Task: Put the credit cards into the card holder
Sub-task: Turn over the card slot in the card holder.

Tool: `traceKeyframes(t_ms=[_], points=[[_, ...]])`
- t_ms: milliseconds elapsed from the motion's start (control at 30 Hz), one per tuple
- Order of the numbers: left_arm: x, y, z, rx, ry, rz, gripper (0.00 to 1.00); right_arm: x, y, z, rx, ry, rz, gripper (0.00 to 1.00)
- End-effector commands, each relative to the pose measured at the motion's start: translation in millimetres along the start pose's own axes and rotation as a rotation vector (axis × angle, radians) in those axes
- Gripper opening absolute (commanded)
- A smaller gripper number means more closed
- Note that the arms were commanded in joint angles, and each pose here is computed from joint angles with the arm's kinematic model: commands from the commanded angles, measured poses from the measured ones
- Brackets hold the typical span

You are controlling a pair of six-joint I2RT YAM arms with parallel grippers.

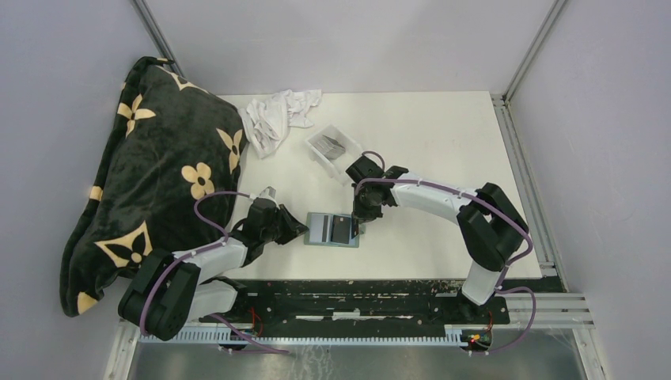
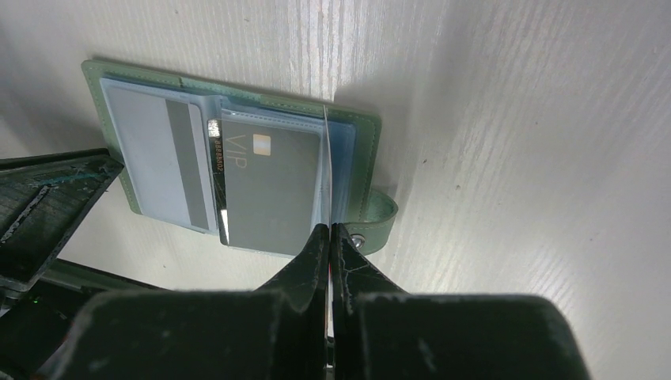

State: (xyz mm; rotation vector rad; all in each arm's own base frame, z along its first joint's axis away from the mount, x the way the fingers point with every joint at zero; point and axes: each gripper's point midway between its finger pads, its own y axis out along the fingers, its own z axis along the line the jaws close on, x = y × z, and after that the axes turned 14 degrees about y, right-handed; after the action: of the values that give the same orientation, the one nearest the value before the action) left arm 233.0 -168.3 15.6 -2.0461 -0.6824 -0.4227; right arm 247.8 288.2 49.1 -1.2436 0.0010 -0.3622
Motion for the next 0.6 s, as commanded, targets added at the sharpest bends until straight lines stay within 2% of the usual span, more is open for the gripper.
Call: traceKeyframes(t_ms=[0,567], points=[[-28.4,-4.0,21.5,0.068,0.006,0.087,0.24,-3.0,-0.3,-2.9,0.015,0.03,-0.005,0.01],[-29.5,-7.1,24.6,0.095,0.02,0.107,0.23,-10.3,11.8,-14.5,0.096,0.155,0.031,0.01]])
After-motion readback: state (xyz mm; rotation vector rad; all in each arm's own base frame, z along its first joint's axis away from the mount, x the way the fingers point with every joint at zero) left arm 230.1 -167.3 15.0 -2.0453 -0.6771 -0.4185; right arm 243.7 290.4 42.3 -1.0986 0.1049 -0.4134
